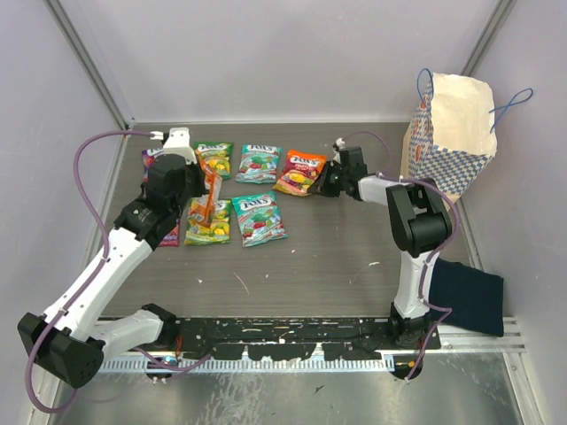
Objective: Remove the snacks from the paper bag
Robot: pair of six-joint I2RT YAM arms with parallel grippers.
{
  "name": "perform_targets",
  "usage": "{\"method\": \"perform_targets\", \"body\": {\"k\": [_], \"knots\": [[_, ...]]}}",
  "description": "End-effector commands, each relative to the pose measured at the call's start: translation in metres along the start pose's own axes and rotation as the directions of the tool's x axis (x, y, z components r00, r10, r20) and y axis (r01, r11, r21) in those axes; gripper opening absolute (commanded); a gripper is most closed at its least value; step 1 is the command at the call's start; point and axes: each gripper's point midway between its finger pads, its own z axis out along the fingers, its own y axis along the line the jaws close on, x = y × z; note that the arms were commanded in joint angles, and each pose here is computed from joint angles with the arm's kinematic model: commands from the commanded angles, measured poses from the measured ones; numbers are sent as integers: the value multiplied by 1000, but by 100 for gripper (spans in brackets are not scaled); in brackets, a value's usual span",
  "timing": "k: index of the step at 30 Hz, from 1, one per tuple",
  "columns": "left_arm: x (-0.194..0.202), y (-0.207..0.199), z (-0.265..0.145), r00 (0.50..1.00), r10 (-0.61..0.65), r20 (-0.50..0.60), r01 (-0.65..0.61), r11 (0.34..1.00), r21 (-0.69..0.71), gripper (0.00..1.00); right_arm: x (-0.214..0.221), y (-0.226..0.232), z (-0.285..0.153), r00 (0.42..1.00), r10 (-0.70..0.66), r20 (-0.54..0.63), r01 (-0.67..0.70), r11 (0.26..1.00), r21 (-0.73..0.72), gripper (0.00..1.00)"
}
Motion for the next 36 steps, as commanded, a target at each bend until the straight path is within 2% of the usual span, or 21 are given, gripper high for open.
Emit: {"method": "perform_targets", "body": {"k": [1,5,10,14,22,36], "knots": [[-33,-13,-1,995,-40,88,35,998,57,0,33,-12,-11,949,-203,-239,200,979,-37,1],[-34,-14,-1,995,-44,88,39,997,63,0,24,-25,-22,932,-253,-260,257,966,-19,1],[-34,-17,0,995,-48,85,42,996,73,0,1,-39,-34,948,-228,-222,242,970,38,1],[-34,-20,1,995,-53,81,46,995,85,0,-19,-39,-34,970,-186,-157,198,978,65,1],[-33,-19,-1,995,-53,80,47,995,83,0,-33,-36,-26,995,-92,-39,95,992,81,1],[-34,-18,-4,995,-56,77,50,995,84,0,-65,-34,-13,990,-139,-36,141,989,54,1]]}}
